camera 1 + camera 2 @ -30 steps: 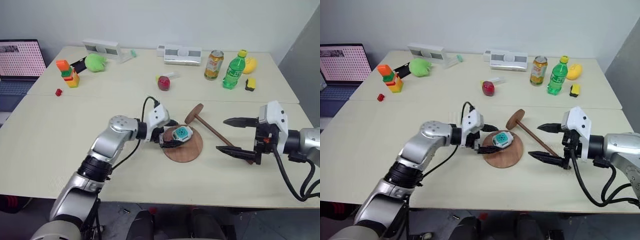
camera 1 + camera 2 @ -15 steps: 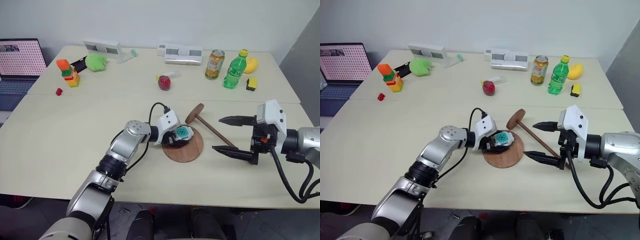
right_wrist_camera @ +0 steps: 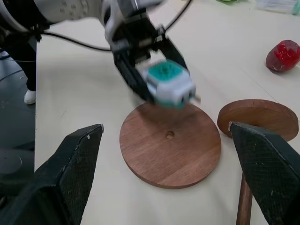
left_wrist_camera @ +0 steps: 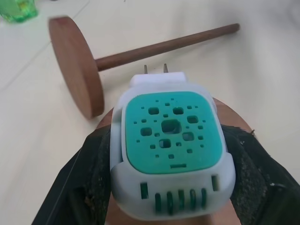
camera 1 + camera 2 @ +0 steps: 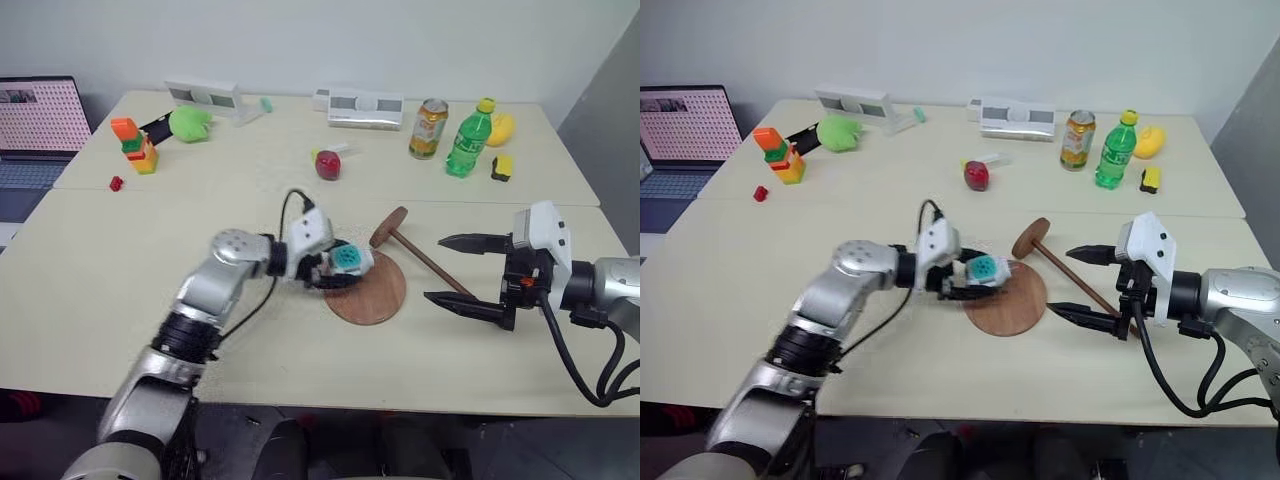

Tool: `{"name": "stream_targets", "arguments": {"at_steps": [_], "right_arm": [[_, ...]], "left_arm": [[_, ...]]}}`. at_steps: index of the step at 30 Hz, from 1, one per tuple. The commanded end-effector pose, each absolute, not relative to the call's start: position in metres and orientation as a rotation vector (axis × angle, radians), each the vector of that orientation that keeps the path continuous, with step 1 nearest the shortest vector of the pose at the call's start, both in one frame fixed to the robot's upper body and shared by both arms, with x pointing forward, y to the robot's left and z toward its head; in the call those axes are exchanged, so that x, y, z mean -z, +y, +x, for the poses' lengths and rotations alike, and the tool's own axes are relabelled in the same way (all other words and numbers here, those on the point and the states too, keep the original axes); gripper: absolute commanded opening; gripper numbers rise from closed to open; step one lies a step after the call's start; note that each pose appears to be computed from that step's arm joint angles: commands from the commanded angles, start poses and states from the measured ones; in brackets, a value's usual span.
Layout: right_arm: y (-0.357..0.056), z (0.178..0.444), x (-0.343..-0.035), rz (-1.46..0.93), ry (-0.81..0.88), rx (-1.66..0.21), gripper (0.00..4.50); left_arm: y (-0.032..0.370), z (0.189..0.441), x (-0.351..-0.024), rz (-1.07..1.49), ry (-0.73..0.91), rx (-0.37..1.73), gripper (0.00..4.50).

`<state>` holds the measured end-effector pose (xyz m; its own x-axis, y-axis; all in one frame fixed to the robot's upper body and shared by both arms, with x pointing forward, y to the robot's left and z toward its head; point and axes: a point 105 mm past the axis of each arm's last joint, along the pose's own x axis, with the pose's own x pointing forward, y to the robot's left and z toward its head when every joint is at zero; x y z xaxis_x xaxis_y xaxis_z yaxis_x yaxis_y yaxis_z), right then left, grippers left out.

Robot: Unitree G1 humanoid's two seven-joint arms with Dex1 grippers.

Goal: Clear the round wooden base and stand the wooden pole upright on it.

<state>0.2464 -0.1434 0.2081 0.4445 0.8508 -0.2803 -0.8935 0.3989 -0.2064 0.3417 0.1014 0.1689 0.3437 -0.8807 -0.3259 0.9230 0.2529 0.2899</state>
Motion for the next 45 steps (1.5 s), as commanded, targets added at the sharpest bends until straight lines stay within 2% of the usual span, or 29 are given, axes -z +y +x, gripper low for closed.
{"name": "stream_targets", "arguments": {"at_steps": [1,3,6,10,14,16,19,21,26,30,38,41,45], "right_arm": [[-0.14,0.245,-0.216,-0.344,0.088,-1.122,4.5],[-0.138,0.246,-0.216,-0.337,0.08,-1.123,4.5],[-0.136,0.247,-0.216,-0.336,0.075,-1.126,4.5],[-0.136,0.25,-0.218,-0.342,0.07,-1.126,4.5],[-0.135,0.251,-0.221,-0.344,0.063,-1.124,4.5],[-0.135,0.251,-0.221,-0.345,0.062,-1.123,4.5],[-0.134,0.25,-0.222,-0.346,0.061,-1.119,4.5],[-0.135,0.25,-0.222,-0.345,0.061,-1.115,4.5],[-0.136,0.249,-0.222,-0.345,0.065,-1.113,4.5],[-0.138,0.248,-0.222,-0.345,0.068,-1.112,4.5],[-0.143,0.248,-0.22,-0.335,0.083,-1.102,4.5],[-0.152,0.258,-0.221,-0.32,0.141,-1.049,4.5],[-0.169,0.283,-0.219,-0.374,0.291,-0.91,4.5]], "left_arm": [[0.153,0.378,-0.204,0.441,0.065,0.927,2.86],[0.186,0.405,-0.206,0.399,0.096,0.696,2.86],[0.204,0.424,-0.202,0.361,0.116,0.538,2.86],[0.213,0.447,-0.188,0.292,0.151,0.371,2.86],[0.205,0.459,-0.17,0.191,0.183,0.335,2.86],[0.21,0.462,-0.163,0.161,0.199,0.287,3.56],[0.214,0.463,-0.154,0.122,0.219,0.253,3.92],[0.215,0.462,-0.149,0.116,0.235,0.26,4.39],[0.222,0.457,-0.145,0.142,0.25,0.288,4.48],[0.233,0.448,-0.153,0.215,0.266,0.351,4.48],[0.242,0.389,-0.192,0.44,0.299,0.567,4.48],[0.235,0.358,-0.223,0.534,0.253,0.764,4.48],[0.218,0.321,-0.231,0.66,0.205,1.084,4.48]]}}
